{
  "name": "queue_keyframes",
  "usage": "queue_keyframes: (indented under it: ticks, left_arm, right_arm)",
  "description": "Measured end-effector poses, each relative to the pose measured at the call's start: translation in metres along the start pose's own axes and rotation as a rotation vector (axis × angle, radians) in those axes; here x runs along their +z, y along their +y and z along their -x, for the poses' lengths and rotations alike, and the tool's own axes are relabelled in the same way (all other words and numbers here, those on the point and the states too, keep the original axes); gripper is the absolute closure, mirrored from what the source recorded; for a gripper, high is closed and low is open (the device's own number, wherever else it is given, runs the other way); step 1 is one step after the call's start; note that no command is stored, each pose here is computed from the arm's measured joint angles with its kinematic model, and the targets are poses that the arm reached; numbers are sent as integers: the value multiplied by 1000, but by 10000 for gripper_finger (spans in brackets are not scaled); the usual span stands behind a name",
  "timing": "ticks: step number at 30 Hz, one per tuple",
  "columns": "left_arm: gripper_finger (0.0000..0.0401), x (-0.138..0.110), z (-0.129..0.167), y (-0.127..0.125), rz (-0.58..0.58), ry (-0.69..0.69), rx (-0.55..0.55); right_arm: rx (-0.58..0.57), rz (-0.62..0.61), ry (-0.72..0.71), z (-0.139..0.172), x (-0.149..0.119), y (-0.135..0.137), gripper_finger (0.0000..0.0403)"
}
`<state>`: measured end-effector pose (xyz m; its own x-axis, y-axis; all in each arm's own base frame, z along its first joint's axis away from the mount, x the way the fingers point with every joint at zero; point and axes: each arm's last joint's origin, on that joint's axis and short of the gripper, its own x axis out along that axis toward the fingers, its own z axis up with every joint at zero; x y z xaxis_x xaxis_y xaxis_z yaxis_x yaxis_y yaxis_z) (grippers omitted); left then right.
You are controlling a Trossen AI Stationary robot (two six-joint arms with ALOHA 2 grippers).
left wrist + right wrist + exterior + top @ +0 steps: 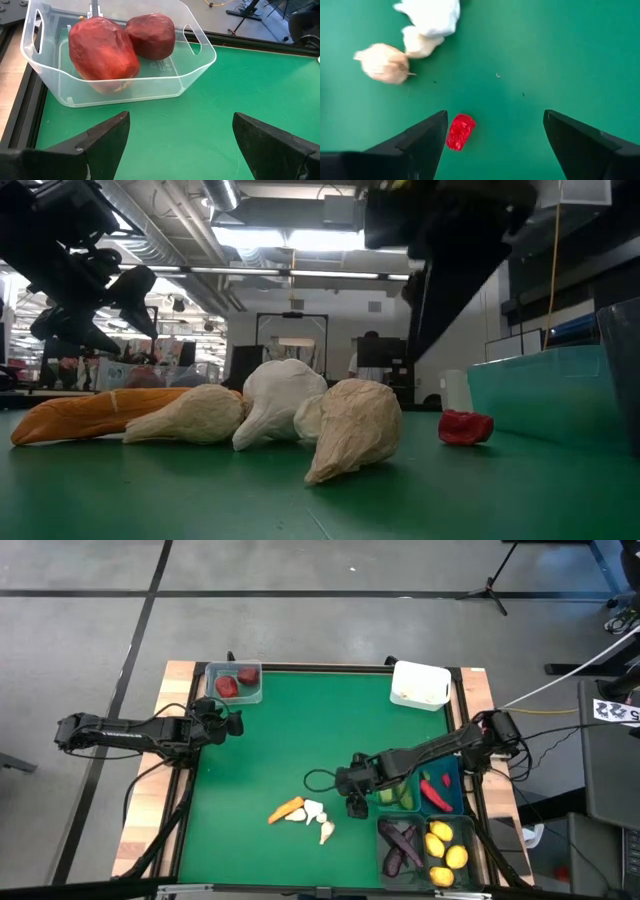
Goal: Sort produce into baskets
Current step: Put the red bell pepper into the blue bin
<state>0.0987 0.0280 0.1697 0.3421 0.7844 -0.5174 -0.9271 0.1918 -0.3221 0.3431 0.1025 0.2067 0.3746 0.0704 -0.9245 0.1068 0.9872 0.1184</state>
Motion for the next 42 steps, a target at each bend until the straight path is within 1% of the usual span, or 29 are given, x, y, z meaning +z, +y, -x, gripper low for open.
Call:
queue_keyframes:
  ticks: [7, 13, 19, 23, 29, 34, 38, 40, 42]
  left_arm:
    - [56, 0, 0, 0, 7, 1, 0]
    - [56, 0, 0, 0, 18, 2, 0]
    - [56, -1, 0, 0, 27, 30, -12]
    - [56, -1, 0, 0, 28, 35, -13]
    - [56, -1, 0, 0, 28, 36, -14]
    - [56, -1, 0, 0, 27, 35, -13]
    - [56, -1, 0, 0, 22, 35, -13]
    - [56, -1, 0, 0, 21, 36, -12]
    - [56, -1, 0, 0, 21, 36, -12]
  right_arm:
    - [-28, -98, 55, -17, -3, -1, 75]
    - [-44, -135, 105, -27, -8, 1, 75]
    - [-58, -106, 153, -37, -18, 12, 75]
    - [-44, -95, 137, -38, -18, 16, 75]
    - [-38, -96, 128, -39, -17, 16, 75]
    - [-8, -98, 175, -56, -21, 17, 75]
    - [12, -93, 180, -59, -20, 17, 75]
    - [-4, -90, 172, -59, -20, 17, 79]
    - [-20, -85, 163, -59, -20, 17, 90]
